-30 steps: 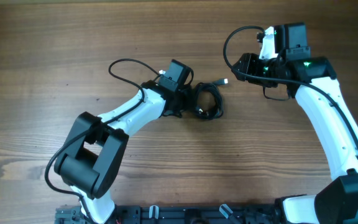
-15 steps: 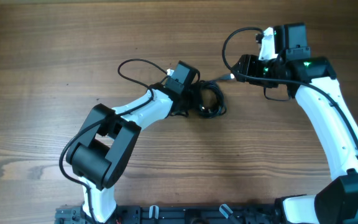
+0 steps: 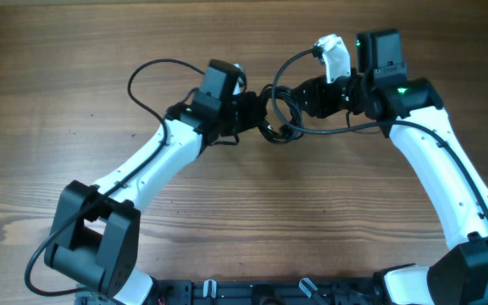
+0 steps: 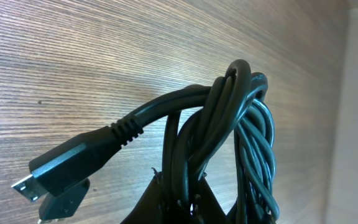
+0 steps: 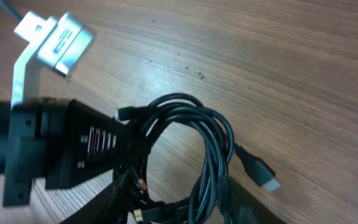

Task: Untangle cables

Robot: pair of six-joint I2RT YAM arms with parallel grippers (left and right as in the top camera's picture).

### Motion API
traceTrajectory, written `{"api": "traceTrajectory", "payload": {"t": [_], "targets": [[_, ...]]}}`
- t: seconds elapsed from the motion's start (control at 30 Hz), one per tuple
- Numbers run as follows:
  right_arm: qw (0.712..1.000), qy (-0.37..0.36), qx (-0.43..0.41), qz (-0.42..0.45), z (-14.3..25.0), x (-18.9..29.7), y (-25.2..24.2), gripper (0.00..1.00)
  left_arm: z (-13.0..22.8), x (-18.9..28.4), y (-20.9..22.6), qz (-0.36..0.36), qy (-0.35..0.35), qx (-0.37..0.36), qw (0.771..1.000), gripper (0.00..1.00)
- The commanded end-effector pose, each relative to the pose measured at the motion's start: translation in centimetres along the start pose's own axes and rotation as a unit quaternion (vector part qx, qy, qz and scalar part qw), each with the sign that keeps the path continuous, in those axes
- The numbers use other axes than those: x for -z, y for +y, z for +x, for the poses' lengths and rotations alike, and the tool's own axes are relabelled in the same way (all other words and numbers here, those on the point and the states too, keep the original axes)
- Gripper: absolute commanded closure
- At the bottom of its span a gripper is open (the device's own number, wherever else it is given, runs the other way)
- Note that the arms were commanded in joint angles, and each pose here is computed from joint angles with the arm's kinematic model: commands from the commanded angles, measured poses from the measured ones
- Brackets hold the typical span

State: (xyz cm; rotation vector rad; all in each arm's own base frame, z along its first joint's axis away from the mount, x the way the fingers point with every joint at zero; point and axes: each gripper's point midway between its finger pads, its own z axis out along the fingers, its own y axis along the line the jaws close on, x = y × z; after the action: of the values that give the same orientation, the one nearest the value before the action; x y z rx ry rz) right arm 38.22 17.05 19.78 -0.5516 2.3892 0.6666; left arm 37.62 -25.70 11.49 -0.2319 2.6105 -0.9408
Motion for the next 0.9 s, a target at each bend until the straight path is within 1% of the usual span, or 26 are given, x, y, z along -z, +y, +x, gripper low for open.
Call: {"api": "traceTrajectory", "payload": {"t": [0.0, 0.07, 0.2, 0.37, 0.47, 0.6, 0.67, 0.8, 0.87], "targets": [[0.999, 0.007, 0.033, -0.02, 0.0, -1.2, 1.0, 0.54, 0.5, 1.3, -1.6, 0.072, 0.048, -0.001, 0.996, 0.96], [0.999, 0.013, 0.042, -0.024, 0.2, -2.0, 1.1, 0.55, 0.8, 1.6, -1.9, 0.089, 0.06, -0.01, 0.994, 0.96], [0.997, 0.041, 0.056, -0.035, 1.5, -4.1, 1.3, 0.62, 1.4, 1.8, -2.4, 0.107, 0.077, -0.02, 0.991, 0.96], [0.997, 0.041, 0.062, 0.004, 1.4, -5.5, -0.4, 0.63, 1.6, 1.8, -2.4, 0.108, 0.081, -0.023, 0.991, 0.96], [0.996, 0.053, 0.059, 0.029, 1.9, -6.3, -1.7, 0.65, 2.1, 1.8, -1.9, 0.099, 0.091, -0.022, 0.991, 0.96], [0.996, 0.072, 0.056, 0.019, 2.9, -7.3, -1.5, 0.65, 1.9, 2.0, -1.2, 0.092, 0.092, -0.024, 0.991, 0.96], [0.993, 0.088, 0.08, 0.009, 3.7, -7.8, -0.6, 0.65, 1.3, 2.2, -0.7, 0.09, 0.085, -0.019, 0.992, 0.96], [0.991, 0.096, 0.096, -0.002, 4.2, -8.2, 0.8, 0.6, 0.7, 2.2, -0.1, 0.08, 0.074, -0.015, 0.994, 0.96], [0.99, 0.101, 0.101, -0.004, 4.4, -8.3, 1.1, 0.6, 0.6, 2.2, 0.0, 0.079, 0.072, -0.015, 0.994, 0.96]]}}
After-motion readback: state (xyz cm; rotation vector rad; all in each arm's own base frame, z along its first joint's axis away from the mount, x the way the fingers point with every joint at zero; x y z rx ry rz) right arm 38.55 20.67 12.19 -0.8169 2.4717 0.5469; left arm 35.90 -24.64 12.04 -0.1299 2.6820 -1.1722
